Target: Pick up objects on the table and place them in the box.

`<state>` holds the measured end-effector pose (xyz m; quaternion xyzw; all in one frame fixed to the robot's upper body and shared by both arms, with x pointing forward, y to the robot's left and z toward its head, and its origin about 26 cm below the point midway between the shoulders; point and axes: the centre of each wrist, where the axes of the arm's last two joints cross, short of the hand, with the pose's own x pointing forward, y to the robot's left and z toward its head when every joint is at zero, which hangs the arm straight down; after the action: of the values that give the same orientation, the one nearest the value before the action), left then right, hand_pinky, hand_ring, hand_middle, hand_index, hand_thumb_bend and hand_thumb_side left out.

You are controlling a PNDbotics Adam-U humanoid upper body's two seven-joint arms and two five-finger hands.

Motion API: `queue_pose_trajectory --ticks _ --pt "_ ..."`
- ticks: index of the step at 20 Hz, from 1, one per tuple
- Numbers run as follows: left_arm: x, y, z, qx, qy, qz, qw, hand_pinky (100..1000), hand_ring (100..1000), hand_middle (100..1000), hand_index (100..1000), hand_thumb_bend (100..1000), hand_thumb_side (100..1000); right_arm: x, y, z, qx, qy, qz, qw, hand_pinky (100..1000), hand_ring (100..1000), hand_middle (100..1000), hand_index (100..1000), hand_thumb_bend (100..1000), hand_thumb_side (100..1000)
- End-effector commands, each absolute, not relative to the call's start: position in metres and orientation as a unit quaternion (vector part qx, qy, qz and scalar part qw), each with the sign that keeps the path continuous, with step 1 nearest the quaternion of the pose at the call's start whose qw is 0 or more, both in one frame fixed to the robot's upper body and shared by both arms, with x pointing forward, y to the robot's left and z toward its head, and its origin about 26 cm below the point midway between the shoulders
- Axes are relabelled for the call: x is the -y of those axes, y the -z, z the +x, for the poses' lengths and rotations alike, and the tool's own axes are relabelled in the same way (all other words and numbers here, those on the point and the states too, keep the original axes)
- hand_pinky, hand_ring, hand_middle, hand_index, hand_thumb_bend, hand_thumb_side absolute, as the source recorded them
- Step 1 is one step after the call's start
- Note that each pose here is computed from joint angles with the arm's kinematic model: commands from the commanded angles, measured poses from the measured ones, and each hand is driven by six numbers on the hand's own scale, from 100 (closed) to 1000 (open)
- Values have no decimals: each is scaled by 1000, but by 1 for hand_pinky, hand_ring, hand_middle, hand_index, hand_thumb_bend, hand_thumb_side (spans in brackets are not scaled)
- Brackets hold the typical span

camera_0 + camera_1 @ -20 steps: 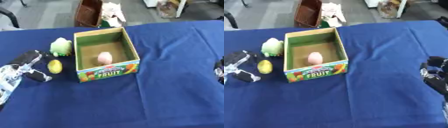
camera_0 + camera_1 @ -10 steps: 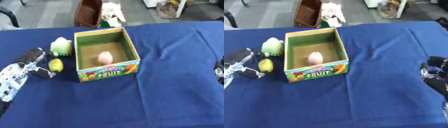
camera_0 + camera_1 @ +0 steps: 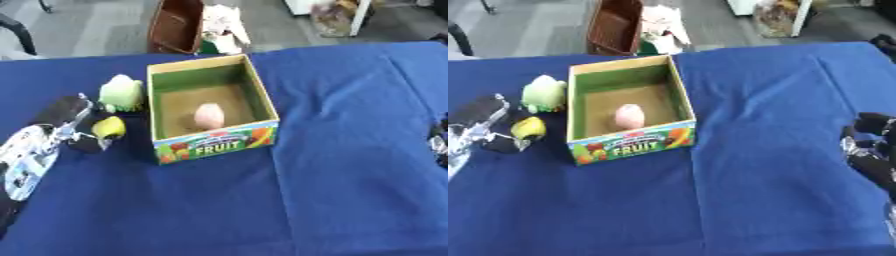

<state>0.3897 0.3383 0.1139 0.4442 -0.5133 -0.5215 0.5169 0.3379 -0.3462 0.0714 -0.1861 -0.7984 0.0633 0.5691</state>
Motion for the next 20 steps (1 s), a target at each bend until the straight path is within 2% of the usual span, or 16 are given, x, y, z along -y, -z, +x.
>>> queue_pose_trajectory --ticks 1,3,8,16,20 --pt "-344 -130 393 523 501 477 498 488 280 156 163 214 169 350 -80 340 804 -69 -193 559 559 723 641 727 181 100" --pt "-343 -132 393 528 495 487 489 486 276 140 135 182 181 350 -80 340 804 -69 -193 559 559 723 641 727 181 100" --pt "-339 -148 394 544 485 499 469 486 275 139 128 175 189 351 -80 339 803 -68 -193 559 559 723 641 727 181 100" --pt "-311 -224 386 627 440 511 391 491 277 137 129 173 190 351 -79 339 802 -69 -194 560 559 723 640 727 182 100" --pt "-284 -244 385 661 444 487 358 495 287 148 132 170 186 351 -78 338 802 -70 -193 562 559 723 640 727 181 100"
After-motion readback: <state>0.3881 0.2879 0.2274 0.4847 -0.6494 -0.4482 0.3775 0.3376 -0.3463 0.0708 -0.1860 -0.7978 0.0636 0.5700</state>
